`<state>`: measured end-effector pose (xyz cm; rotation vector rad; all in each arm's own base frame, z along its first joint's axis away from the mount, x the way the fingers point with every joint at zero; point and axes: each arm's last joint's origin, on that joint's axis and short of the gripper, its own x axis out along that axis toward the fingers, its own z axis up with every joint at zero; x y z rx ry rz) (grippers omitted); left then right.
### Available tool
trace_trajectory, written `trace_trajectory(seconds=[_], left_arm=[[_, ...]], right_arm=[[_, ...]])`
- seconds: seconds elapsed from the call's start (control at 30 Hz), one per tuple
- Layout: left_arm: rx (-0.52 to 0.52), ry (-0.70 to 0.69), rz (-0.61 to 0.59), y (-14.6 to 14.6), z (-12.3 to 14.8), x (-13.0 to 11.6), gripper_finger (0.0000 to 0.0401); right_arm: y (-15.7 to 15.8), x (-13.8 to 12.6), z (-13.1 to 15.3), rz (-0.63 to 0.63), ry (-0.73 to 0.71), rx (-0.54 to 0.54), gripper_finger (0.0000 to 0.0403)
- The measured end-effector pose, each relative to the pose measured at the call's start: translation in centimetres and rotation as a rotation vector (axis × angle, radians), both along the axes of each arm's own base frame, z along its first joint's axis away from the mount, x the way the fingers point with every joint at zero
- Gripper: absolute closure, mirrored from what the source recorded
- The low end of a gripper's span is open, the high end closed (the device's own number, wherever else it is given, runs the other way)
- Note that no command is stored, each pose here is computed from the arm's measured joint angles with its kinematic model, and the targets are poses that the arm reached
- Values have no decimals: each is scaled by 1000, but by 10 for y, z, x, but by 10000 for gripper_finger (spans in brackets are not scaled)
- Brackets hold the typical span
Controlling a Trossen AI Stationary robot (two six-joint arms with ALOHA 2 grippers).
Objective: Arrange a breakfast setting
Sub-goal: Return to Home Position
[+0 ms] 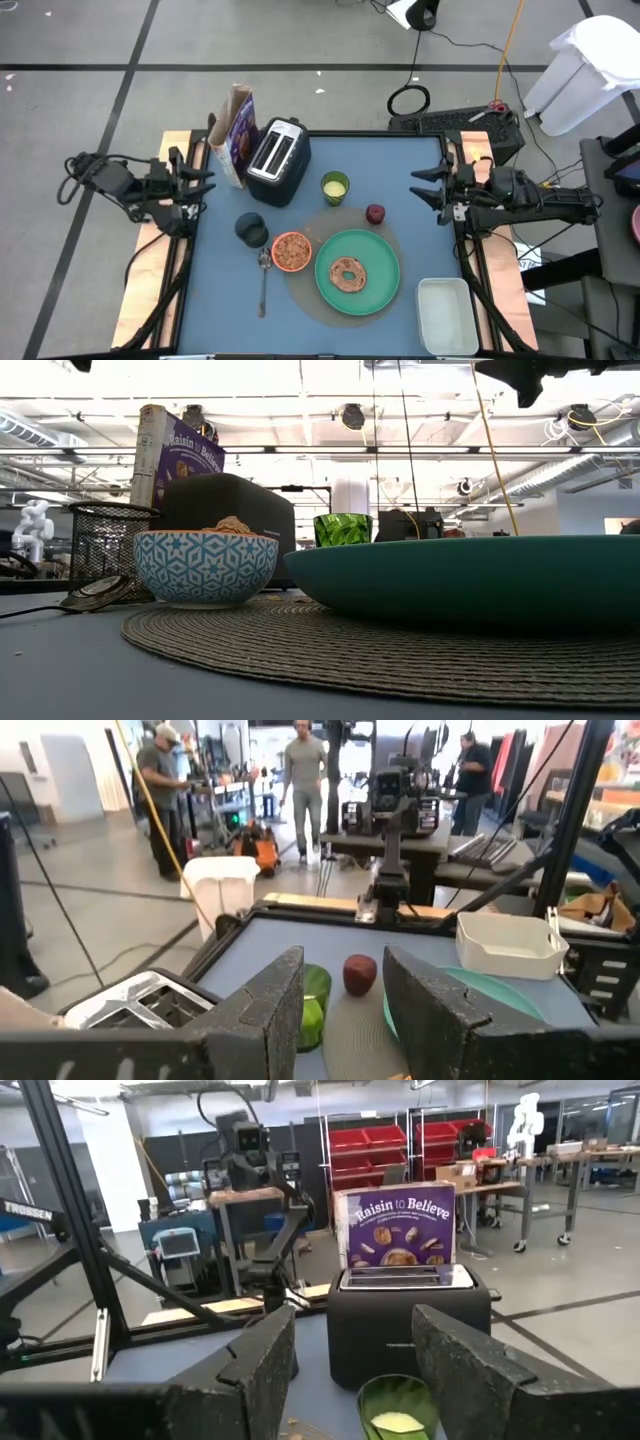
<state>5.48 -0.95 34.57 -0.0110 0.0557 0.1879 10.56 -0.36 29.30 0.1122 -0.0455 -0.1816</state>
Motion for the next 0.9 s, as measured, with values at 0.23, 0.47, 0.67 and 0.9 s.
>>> trace_trajectory(seconds=[0.23, 0.47, 0.67, 0.9], left_arm=[[33, -98, -2, 4, -34, -8, 256], [71, -175, 4, 8, -59, -15, 256], [105, -164, -10, 5, -68, -10, 256], [152, -174, -2, -1, -83, 1, 256]], right_arm=[[1, 0, -2, 24, 21, 19, 204], [3, 0, -2, 104, 18, 19, 204], [3, -1, -2, 107, 12, 29, 214], [3, -3, 0, 104, -4, 5, 247]])
